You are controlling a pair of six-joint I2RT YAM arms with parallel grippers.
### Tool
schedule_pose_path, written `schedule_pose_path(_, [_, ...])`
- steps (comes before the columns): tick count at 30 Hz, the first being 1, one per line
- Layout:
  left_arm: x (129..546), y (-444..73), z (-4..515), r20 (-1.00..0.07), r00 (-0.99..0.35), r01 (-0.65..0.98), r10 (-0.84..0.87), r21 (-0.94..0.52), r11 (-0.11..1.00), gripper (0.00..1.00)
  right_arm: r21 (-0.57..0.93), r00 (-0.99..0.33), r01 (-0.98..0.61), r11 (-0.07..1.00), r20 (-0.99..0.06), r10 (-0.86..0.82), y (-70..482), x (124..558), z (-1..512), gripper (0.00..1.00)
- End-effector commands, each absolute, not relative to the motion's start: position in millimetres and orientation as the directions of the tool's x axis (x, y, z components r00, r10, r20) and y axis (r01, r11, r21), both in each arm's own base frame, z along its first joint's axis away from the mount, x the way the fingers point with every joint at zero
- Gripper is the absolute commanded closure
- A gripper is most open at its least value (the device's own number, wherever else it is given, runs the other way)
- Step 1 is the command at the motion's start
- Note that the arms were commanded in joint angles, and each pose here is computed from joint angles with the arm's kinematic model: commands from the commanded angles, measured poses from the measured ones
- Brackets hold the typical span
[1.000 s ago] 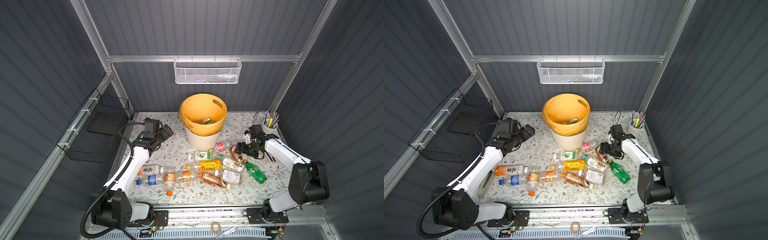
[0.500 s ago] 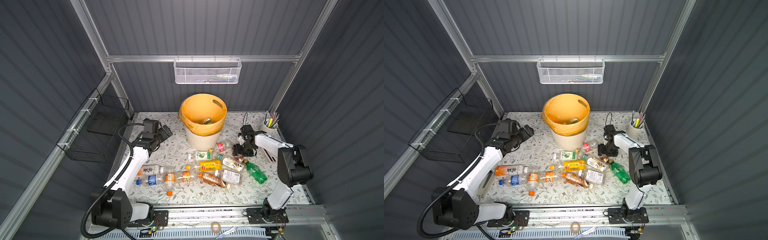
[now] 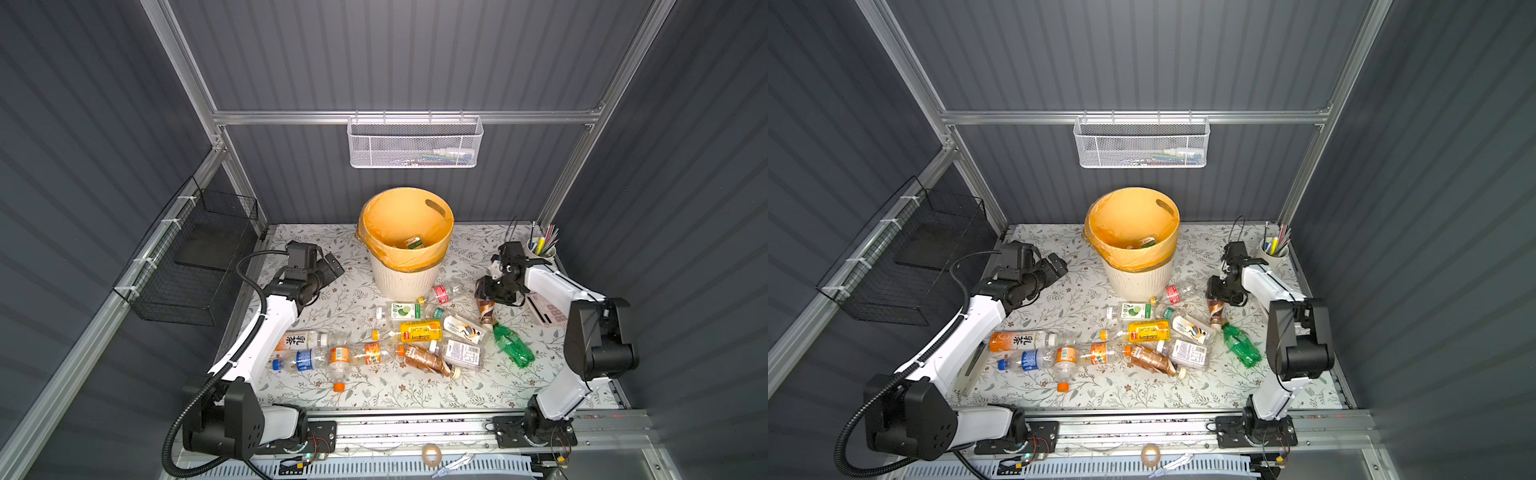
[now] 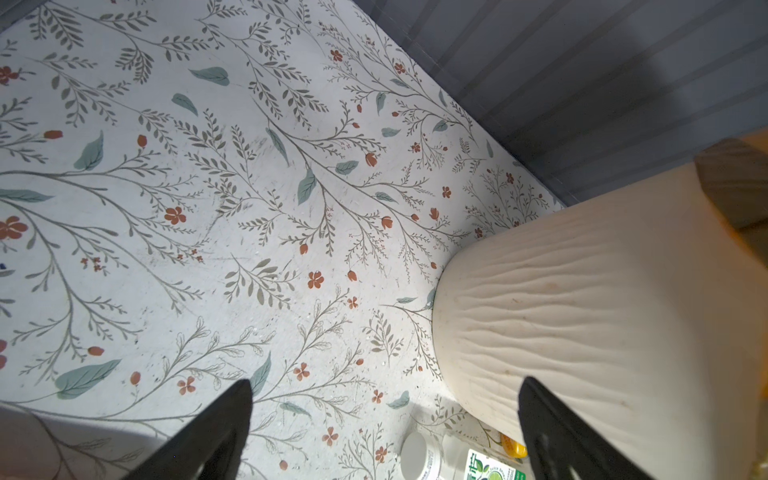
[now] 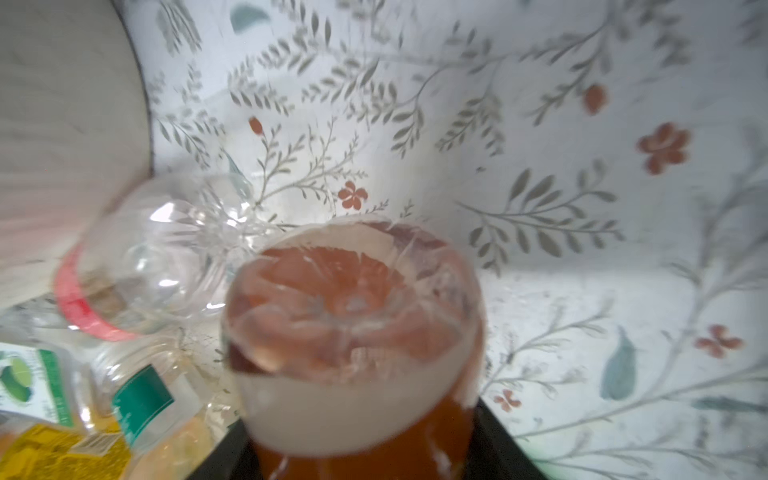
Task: Throw the plastic bottles in the bin
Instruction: 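Close the right gripper on the brown Nescafe bottle, then lift the Nescafe bottle with the right gripper over the bin and release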
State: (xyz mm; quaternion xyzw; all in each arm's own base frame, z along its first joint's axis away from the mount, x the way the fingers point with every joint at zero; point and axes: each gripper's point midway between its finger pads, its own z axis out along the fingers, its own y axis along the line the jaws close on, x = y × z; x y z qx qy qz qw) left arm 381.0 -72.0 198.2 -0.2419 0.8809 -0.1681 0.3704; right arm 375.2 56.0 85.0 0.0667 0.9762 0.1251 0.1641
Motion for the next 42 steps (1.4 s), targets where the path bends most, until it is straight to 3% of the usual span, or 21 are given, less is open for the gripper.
schedule_pose_path(1, [376.1,-67.3,196.8,-0.559,-0.59,-0.326,-0.583,-0.495,0.805,0.0,0.339,-0.89,0.109,0.935,-0.386,0.244,43.7,381.3,127.9,0.48])
schedule_pose_path(7, [372.1,-64.3,187.0,-0.547,-0.584,-0.348,-0.599,-0.498,0.794,0.0,0.515,-0.745,0.106,0.851,-0.525,0.411,18.4,394.1,220.8,0.49])
schedule_pose_path(12, [364.9,-61.1,181.3,-0.548,-0.581,-0.359,-0.601,-0.49,0.794,0.0,0.638,-0.621,-0.015,0.77,-0.609,0.493,29.0,408.0,309.1,0.48])
schedule_pose_path(17, [358.5,-60.2,177.6,-0.546,-0.584,-0.36,-0.6,-0.489,0.795,0.0,0.696,-0.545,-0.196,0.691,-0.663,0.513,63.2,426.0,398.2,0.48])
schedule_pose_path(22, [355.0,-60.1,176.3,-0.543,-0.584,-0.361,-0.603,-0.492,0.792,0.0,0.7,-0.549,-0.379,0.605,-0.697,0.462,133.4,444.1,454.9,0.47])
schedule_pose_path(25, [354.0,-59.7,175.9,-0.541,-0.583,-0.362,-0.606,-0.495,0.79,0.0,0.692,-0.617,-0.454,0.561,-0.699,0.362,190.1,460.6,452.1,0.44])
schedule_pose_path(28, [351.9,-58.9,175.7,-0.54,-0.585,-0.365,-0.604,-0.49,0.792,0.0,0.646,-0.664,-0.495,0.581,-0.713,0.227,231.7,470.9,438.4,0.33])
schedule_pose_path(29, [351.7,-58.5,175.9,-0.541,-0.585,-0.367,-0.605,-0.489,0.791,0.0,0.638,-0.673,-0.493,0.592,-0.71,0.206,235.2,474.8,434.4,0.26])
schedule_pose_path(30, [350.7,-58.0,177.3,-0.543,-0.584,-0.366,-0.603,-0.487,0.793,0.0,0.635,-0.684,-0.47,0.613,-0.701,0.201,233.5,480.1,429.6,0.04])
schedule_pose_path(31, [349.5,-57.0,178.0,-0.547,-0.586,-0.366,-0.599,-0.48,0.797,0.0,0.625,-0.683,-0.45,0.638,-0.701,0.204,227.9,483.6,427.9,0.01])
schedule_pose_path(38, [346.9,-51.9,189.3,-0.587,-0.561,-0.349,-0.583,-0.471,0.81,0.0,0.56,-0.562,-0.383,0.735,-0.772,0.296,176.3,464.6,444.1,0.01])
schedule_pose_path(42, [349.0,-55.0,192.3,-0.602,-0.564,-0.319,-0.565,-0.472,0.822,0.0,0.575,-0.549,-0.256,0.777,-0.748,0.372,135.3,438.7,408.0,0.01])
